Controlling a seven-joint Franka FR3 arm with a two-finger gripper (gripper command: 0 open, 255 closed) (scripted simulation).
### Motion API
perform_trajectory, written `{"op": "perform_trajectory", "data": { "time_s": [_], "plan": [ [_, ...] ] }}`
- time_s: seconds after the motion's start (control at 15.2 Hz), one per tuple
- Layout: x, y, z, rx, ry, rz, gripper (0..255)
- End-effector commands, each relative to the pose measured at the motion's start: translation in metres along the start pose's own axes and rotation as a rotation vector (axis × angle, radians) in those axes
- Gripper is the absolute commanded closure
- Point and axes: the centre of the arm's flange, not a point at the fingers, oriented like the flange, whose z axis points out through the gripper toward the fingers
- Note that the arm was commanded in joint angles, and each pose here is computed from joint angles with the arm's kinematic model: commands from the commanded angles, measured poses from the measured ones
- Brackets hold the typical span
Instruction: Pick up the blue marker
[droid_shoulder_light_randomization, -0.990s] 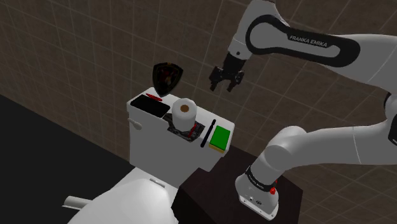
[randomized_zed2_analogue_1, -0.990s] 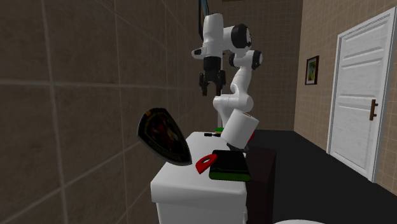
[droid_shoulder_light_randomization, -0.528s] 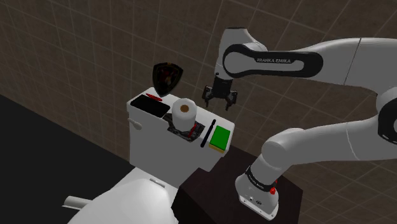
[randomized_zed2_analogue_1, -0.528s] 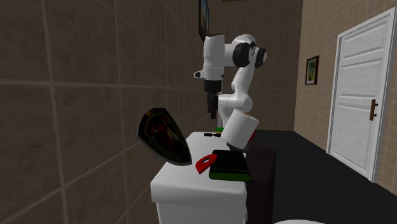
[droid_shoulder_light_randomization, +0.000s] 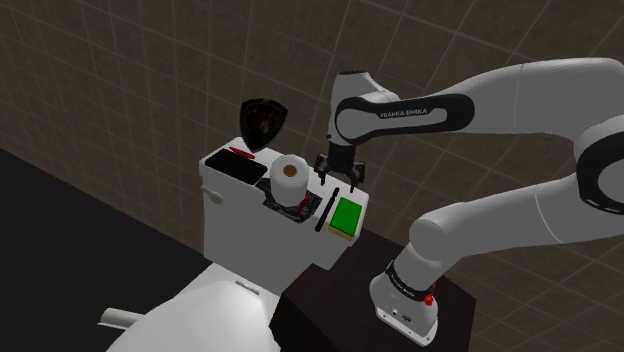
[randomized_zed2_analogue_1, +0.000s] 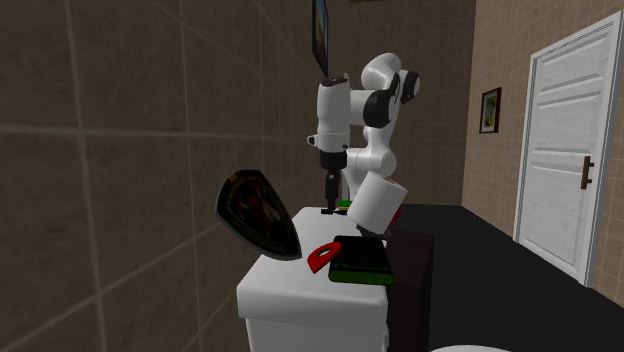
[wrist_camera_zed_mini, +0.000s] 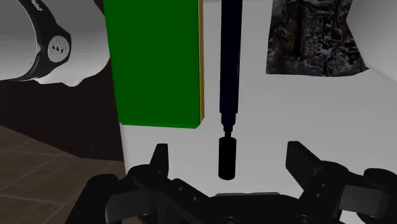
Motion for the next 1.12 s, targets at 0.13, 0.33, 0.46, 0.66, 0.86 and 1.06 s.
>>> {"op": "perform_trajectory", "data": {
  "time_s": [0.13,0.33,0.46,0.66,0.86,1.06],
  "plan": [
    [0.000,-0.004,0.018,0.000,0.000,0.002,0],
    [0.001,-0.005,0.018,0.000,0.000,0.002,255],
    [0.001,-0.005,0.018,0.000,0.000,0.002,255],
    [0.001,-0.005,0.018,0.000,0.000,0.002,255],
    [0.000,-0.004,0.018,0.000,0.000,0.002,255],
    [0.000,-0.001,0.003,0.000,0.000,0.002,255]
  ]
}}
